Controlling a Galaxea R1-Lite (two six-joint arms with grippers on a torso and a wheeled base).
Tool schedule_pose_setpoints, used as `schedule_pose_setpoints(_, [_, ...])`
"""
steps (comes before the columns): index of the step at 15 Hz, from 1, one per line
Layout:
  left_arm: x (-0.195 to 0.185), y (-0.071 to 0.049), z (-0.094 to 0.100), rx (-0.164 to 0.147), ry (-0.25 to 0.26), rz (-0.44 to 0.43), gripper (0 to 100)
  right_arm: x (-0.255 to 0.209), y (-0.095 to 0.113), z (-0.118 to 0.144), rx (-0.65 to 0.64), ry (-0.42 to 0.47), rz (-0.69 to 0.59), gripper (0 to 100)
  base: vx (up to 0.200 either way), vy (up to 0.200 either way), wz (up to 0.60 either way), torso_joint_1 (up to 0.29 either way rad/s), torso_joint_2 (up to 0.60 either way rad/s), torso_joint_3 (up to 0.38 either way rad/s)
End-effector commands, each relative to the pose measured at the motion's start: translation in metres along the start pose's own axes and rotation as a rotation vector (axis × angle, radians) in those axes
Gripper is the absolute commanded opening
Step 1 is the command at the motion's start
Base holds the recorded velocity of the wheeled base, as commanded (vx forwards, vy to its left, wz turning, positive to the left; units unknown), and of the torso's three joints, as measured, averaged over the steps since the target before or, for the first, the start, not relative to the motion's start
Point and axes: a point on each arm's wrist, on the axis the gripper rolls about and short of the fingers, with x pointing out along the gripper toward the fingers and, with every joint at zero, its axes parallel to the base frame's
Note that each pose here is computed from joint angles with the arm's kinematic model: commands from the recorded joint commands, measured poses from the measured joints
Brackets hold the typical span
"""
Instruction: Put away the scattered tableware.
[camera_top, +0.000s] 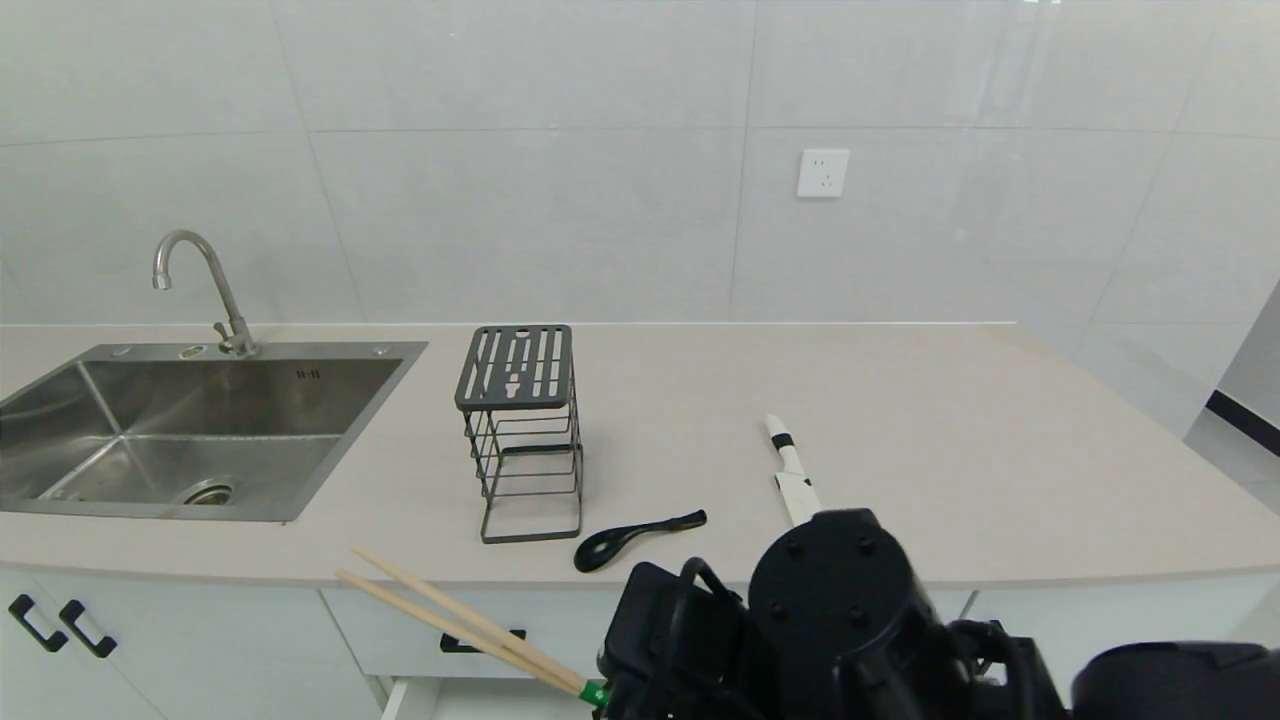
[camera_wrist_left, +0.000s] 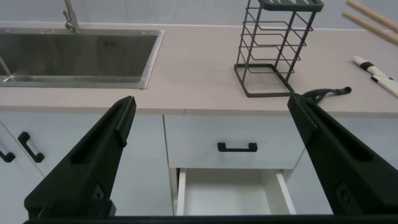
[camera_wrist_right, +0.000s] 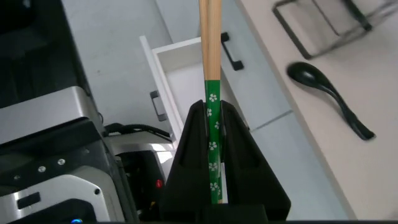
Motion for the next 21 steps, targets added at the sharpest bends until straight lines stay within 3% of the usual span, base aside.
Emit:
schedule_pose_setpoints(1, [0.0, 0.0, 0.0, 0.0, 0.001, 0.0, 100, 0.025, 0.005, -0.011, -0.005, 0.069, 0.022, 0, 0.0, 0.0, 0.0, 0.0, 0.0, 0.0])
schedule_pose_setpoints(4, [0.0, 0.0, 0.0, 0.0, 0.001, 0.0, 100, 0.048, 0.015, -0.006, -0.028, 0.068, 0.04, 0, 0.0, 0.0, 0.0, 0.0, 0.0, 0.0])
schedule_pose_setpoints(10, [0.0, 0.0, 0.0, 0.0, 0.003, 0.0, 100, 0.068, 0.016, -0.02, -0.031, 0.131, -0.021, 0, 0.0, 0.0, 0.0, -0.024, 0.06, 0.032])
schedule_pose_setpoints(21, [0.0, 0.0, 0.0, 0.0, 0.003, 0.0, 100, 0.093, 0.029, -0.024, -0.055, 0.142, 0.005, 0, 0.0, 0.0, 0.0, -0.216, 0.51, 0.291])
